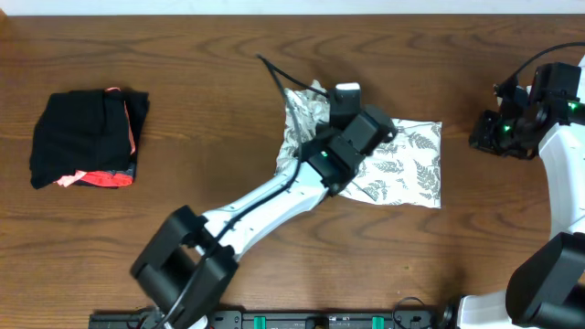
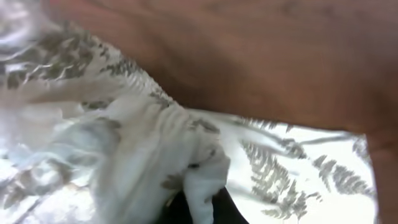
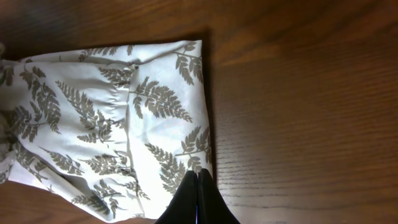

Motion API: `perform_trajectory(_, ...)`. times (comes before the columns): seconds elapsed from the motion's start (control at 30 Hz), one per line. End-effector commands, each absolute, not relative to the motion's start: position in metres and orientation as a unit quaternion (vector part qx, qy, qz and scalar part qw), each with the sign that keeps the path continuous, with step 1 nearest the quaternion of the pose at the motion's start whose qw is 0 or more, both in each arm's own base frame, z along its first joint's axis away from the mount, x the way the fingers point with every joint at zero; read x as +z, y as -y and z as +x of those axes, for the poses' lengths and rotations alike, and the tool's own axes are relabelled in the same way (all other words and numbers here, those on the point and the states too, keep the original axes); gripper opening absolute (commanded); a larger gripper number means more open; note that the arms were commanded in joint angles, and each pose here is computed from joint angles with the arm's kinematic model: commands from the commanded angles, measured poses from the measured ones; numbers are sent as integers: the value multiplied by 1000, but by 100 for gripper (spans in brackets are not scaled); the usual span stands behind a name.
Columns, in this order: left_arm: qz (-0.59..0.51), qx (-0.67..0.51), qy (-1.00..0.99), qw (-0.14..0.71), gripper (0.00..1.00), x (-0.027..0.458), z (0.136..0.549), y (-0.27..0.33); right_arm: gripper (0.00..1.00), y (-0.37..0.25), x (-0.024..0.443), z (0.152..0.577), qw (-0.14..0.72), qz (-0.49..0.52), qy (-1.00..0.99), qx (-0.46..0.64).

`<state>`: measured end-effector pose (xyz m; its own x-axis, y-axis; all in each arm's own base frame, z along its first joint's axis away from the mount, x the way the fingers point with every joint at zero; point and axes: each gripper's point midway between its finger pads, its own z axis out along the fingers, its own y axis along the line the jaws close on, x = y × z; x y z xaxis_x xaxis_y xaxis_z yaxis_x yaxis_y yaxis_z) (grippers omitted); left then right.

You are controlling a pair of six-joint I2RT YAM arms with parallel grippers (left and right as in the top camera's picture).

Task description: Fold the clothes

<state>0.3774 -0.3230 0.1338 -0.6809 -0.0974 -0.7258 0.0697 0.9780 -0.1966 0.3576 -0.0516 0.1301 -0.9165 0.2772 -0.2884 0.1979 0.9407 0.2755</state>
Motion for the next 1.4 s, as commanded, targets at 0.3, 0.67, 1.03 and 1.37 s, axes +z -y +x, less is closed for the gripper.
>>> perform_trajectory(0.3, -5, -115, -893, 434, 6, 148, 378, 344, 1, 36, 130, 362, 161, 102, -976, 107)
perform_trajectory(0.67, 98, -184, -830, 517, 40, 210, 356, 416, 1, 38, 122, 363, 151, 112, -977, 104)
perform_trajectory(1.03, 74, -100, -808, 576, 47, 261, 372, 366, 1, 38, 118, 363, 144, 113, -977, 105)
perform_trajectory(1.37, 50, -28, -885, 461, 47, 203, 434, 250, 4, 8, 124, 365, 151, 68, -972, 168)
